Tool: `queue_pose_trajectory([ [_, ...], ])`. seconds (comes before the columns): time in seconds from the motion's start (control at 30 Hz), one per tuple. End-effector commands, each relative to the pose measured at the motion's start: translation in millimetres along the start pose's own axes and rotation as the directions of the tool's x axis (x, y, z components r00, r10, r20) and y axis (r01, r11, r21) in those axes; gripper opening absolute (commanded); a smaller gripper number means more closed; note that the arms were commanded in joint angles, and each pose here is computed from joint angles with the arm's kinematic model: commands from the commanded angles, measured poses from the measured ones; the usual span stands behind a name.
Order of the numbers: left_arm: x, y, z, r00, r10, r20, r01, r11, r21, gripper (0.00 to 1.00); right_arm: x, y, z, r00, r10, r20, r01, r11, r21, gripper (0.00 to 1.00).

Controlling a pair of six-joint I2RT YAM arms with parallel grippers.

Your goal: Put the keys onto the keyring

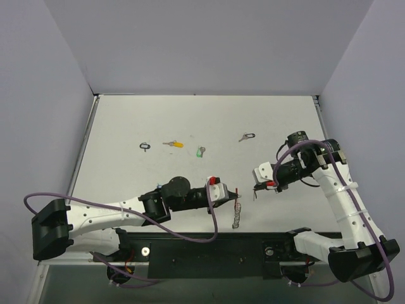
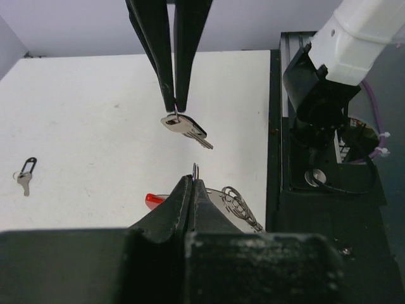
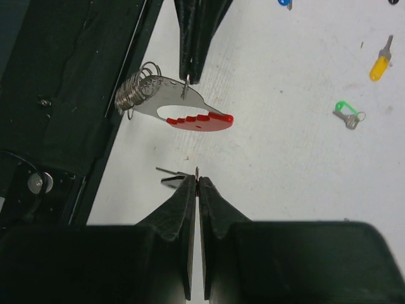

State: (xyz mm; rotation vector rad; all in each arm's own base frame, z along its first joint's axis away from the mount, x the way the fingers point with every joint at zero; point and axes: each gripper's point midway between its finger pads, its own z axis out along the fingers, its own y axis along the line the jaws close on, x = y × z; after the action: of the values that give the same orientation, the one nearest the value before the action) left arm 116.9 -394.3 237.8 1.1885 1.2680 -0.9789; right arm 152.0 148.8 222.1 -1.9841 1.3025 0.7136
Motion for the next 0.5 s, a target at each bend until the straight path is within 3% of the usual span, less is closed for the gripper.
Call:
queue_pose_trajectory([
  [0.0,-36.7,12.6,2.8,0.989,0.064,0.136,-0.049,0.993,-0.109,0.00,-28.0,55.5,0.9,0.994,0.004,0.107,0.014,0.985,-0.175,0.00],
  [0.23,-35.8,8.6,9.3,0.984,0.062,0.166,-0.041,0.991,-0.124,0.00,-29.5,68.9,4.7,0.992,-0.044,0.121,0.066,0.981,-0.184,0.00],
  [0.47,-29.7,6.2,14.6,0.986,0.004,0.168,0.017,0.992,-0.124,0.00,-37.5,65.6,4.3,0.990,0.022,0.138,0.001,0.987,-0.164,0.00],
])
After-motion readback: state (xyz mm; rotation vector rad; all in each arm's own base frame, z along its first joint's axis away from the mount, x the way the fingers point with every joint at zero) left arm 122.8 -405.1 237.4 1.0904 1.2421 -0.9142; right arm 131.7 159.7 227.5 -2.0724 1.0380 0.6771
